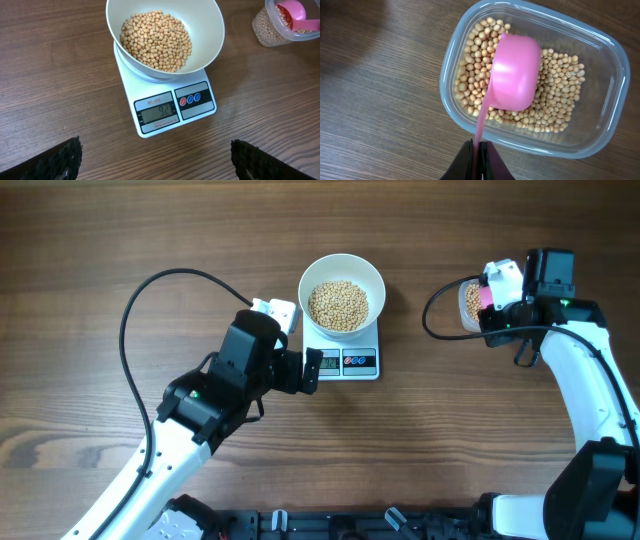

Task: Scoop item into bowl and weigh 150g on scale
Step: 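Lower the pink scoop with the right gripper into the soybeans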

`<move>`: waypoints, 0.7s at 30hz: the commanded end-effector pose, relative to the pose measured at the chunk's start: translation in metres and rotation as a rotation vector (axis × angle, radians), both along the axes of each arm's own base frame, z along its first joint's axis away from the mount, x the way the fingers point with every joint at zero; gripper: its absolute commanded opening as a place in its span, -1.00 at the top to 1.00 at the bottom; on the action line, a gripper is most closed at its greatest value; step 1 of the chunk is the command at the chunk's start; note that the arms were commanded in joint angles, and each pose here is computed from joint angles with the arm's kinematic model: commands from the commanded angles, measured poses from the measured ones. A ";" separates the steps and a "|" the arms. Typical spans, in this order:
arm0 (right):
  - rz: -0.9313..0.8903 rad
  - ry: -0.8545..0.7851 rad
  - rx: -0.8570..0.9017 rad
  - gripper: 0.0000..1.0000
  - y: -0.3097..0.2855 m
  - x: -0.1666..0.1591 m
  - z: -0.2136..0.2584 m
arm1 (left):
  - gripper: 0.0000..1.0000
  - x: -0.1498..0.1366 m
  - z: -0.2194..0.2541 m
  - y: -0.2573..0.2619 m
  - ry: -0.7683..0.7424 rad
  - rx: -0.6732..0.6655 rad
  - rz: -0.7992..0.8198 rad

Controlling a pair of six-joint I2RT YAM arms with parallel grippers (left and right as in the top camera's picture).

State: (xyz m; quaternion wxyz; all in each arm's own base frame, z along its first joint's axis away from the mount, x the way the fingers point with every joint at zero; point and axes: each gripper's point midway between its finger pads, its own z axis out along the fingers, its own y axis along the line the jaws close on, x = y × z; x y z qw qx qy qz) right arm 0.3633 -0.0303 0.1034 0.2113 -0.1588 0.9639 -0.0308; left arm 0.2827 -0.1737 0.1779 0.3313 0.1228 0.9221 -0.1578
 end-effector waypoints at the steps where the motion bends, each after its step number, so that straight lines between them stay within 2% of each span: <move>1: -0.019 0.009 0.125 0.91 0.017 0.002 -0.001 | -1.00 0.001 0.003 -0.004 -0.001 -0.007 -0.012; 13: -0.160 -0.023 0.435 0.91 0.002 0.002 0.011 | -1.00 0.001 0.003 -0.004 -0.001 -0.007 -0.012; 21: -0.219 0.014 0.501 0.91 -0.006 -0.001 -0.001 | -1.00 0.001 0.003 -0.004 0.000 -0.006 -0.011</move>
